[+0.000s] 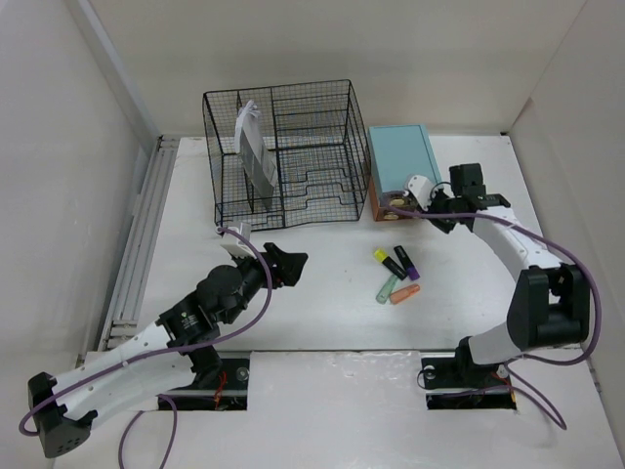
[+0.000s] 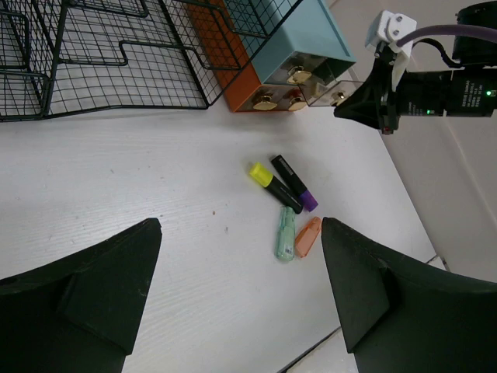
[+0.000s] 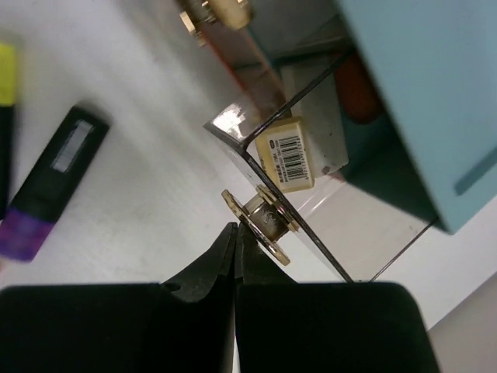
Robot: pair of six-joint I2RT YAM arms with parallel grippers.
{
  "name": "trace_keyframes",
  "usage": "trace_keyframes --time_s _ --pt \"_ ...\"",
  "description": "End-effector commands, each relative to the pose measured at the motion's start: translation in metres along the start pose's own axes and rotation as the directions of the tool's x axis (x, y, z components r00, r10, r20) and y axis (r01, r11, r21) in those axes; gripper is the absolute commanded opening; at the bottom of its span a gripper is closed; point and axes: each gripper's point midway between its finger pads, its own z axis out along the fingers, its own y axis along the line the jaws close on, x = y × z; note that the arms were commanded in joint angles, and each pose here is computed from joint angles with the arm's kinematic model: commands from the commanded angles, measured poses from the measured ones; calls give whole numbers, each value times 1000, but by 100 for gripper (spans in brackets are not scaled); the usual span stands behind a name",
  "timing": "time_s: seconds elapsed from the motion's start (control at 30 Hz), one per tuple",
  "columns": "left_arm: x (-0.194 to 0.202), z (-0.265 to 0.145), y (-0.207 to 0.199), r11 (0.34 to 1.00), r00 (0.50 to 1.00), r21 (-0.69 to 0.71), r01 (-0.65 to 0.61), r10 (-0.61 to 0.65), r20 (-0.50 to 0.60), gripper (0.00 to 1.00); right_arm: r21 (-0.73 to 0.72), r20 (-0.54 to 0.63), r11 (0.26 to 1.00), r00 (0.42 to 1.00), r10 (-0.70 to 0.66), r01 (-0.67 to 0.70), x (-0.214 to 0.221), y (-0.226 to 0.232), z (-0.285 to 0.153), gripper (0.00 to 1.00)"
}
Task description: Organize the desk
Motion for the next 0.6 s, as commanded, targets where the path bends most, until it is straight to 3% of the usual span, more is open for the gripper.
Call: trace_keyframes --time_s 0.0,0.4,0.5,0.57 --pt "-9 0 -10 999 999 40 16 -18 36 82 198 72 980 997 8 -22 -25 -43 5 0" --pt "-2 8 -14 998 999 53 25 -26 20 82 292 122 954 992 34 -69 -40 -72 28 0" --pt "2 9 -23 993 999 112 35 -37 10 83 267 133 962 991 27 -62 -46 -66 27 0" --pt "5 12 -31 987 999 152 51 -52 3 85 177 149 982 988 34 -60 -50 -46 21 1"
